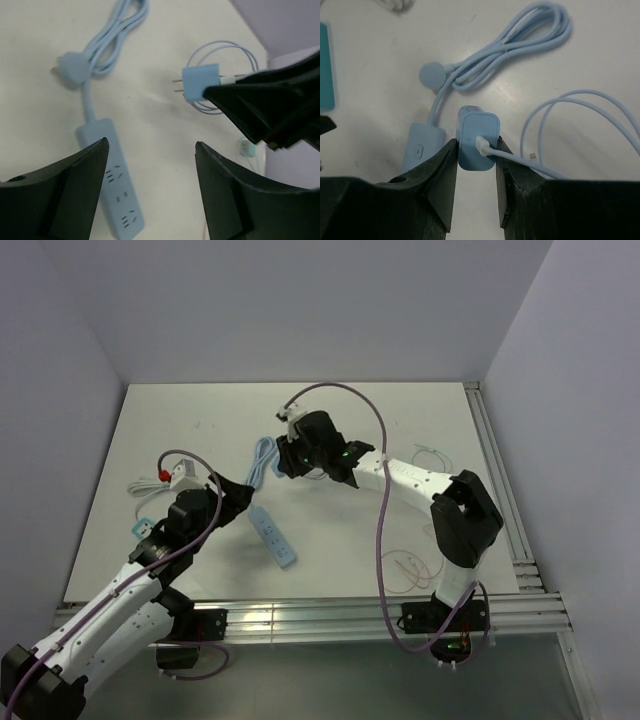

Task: Insert the plug

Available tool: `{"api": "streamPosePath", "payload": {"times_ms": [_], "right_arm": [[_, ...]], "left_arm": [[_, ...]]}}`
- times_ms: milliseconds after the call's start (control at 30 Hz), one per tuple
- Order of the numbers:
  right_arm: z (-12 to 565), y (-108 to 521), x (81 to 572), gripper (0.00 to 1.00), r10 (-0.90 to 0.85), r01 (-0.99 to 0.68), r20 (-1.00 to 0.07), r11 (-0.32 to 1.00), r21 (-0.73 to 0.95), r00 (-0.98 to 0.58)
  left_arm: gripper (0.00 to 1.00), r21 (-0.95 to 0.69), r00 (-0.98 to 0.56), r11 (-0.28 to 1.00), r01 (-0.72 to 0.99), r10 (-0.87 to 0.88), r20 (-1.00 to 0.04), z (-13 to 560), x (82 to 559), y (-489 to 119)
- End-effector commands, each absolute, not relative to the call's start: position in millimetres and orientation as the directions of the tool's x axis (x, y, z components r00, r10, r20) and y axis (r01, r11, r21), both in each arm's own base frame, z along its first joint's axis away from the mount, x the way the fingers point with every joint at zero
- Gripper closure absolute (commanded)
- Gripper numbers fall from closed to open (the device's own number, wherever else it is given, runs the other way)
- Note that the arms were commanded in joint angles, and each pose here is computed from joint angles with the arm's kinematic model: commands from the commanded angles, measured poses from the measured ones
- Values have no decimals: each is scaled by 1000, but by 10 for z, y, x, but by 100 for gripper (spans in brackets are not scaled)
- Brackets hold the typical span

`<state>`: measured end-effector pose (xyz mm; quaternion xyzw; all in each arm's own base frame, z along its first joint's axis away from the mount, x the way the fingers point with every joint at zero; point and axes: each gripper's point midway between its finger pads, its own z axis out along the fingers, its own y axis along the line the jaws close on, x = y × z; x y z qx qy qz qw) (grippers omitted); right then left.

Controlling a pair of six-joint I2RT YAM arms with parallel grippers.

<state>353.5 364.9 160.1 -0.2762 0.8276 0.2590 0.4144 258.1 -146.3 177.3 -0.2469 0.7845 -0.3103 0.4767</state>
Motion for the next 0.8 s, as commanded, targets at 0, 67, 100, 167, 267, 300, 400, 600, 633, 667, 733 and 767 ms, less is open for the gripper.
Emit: {"api": "streamPosePath", "payload": {"times_ms": [0, 67, 100, 167, 267, 300, 400, 600, 633, 667, 733, 767], "right_arm": [[1621, 3736, 3365, 100, -329, -707, -828, 699, 110, -455], [1568, 3754, 3286, 100, -338, -706, -824, 701, 102, -455], [1588, 3764, 3235, 100, -333, -708, -828, 698, 104, -451], [1525, 3817, 3086, 100, -340, -714, -825, 692, 104, -450], [1463, 3881, 2887, 100, -359, -707, -822, 704, 73, -443], [1443, 3897, 2838, 100, -369, -706, -820, 706, 60, -439], [1404, 3955, 2678, 100, -388, -696, -813, 717, 28, -433], [1319, 4060, 2469, 100, -408, -697, -790, 716, 34, -458], [1331, 4088, 2449, 100, -409, -697, -788, 716, 35, -460], [1317, 4087, 2447, 100, -402, -683, -783, 729, 40, -474], [1267, 4082, 2396, 100, -411, -671, -773, 741, 25, -483], [1252, 4084, 2381, 100, -404, -660, -771, 750, 28, -492]], "left_arm": [[26, -685, -418, 698, -207, -696, -584, 1483, 2498, -1284], [35, -668, -401, 687, -287, -719, -567, 1320, 2445, -1165], [37, -660, -397, 683, -314, -726, -562, 1266, 2418, -1125], [40, -664, -379, 655, -362, -754, -537, 1207, 2381, -1069], [40, -643, -371, 645, -413, -764, -528, 1081, 2342, -1003], [40, -636, -360, 638, -434, -770, -527, 1047, 2340, -973], [39, -597, -365, 643, -479, -765, -531, 939, 2311, -920], [40, -582, -356, 629, -516, -775, -522, 873, 2302, -894], [40, -585, -351, 622, -520, -780, -517, 871, 2298, -889], [40, -593, -343, 617, -517, -785, -516, 891, 2299, -884], [40, -597, -335, 611, -520, -788, -516, 889, 2287, -865], [40, -607, -323, 606, -515, -793, -517, 919, 2290, -854]]}}
